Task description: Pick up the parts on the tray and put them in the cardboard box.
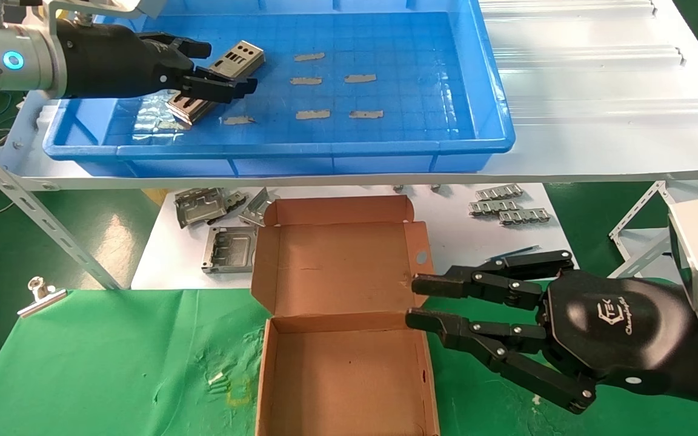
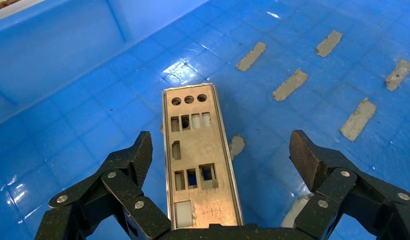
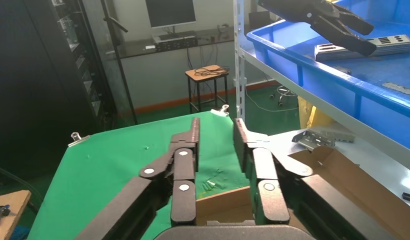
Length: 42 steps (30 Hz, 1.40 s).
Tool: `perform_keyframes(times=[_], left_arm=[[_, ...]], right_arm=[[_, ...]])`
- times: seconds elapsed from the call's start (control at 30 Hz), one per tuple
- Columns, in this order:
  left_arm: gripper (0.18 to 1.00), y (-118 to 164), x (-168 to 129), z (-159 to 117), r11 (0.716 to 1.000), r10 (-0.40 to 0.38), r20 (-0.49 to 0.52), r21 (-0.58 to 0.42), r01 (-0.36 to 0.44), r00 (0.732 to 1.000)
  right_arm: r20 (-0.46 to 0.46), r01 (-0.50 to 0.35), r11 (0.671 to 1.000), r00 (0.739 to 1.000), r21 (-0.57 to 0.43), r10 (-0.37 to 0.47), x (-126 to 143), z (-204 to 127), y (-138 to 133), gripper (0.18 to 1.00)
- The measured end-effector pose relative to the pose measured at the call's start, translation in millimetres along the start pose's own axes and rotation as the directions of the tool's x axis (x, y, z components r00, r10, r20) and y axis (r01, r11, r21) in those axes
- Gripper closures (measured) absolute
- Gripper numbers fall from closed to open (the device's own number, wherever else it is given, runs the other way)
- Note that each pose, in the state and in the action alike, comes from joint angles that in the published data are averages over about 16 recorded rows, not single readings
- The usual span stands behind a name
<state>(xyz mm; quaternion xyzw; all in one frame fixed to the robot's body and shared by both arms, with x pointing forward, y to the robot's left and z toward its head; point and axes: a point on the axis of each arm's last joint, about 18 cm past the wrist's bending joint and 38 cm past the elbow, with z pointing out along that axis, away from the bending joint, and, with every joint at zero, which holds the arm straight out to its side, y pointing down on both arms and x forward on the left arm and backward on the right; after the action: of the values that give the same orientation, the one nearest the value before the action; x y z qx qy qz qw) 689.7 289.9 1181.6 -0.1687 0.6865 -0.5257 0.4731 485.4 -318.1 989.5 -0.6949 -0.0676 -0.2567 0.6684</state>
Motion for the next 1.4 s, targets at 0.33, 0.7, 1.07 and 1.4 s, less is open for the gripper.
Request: perform_keyframes(times=[0.33,0.7,1.07,1.4], left_arm=[[0.214,1.4,-3.0,4.1,0.999,-0.035,0.027,0.001,0.035,0.999],[0.359,4.0,-4.5,5.9,0.997,-0.083,0.04,0.007,0.083,0.996],[0.597,5.6,-7.2,6.6,0.996,-0.094,0.056,0.012,0.094,0.994],[0.719,2.1,-9.8,6.9,0.996,-0.084,0.073,0.02,0.083,0.994]], right_arm=[[0.0,0.0,1.0,1.0,0.0,0.0,0.0,0.0,0.0,0.689],[0.0,0.0,1.0,1.0,0.0,0.0,0.0,0.0,0.0,0.433],[0.0,0.0,1.0,1.0,0.0,0.0,0.0,0.0,0.0,0.248],[0.0,0.0,1.0,1.0,0.0,0.0,0.0,0.0,0.0,0.186]])
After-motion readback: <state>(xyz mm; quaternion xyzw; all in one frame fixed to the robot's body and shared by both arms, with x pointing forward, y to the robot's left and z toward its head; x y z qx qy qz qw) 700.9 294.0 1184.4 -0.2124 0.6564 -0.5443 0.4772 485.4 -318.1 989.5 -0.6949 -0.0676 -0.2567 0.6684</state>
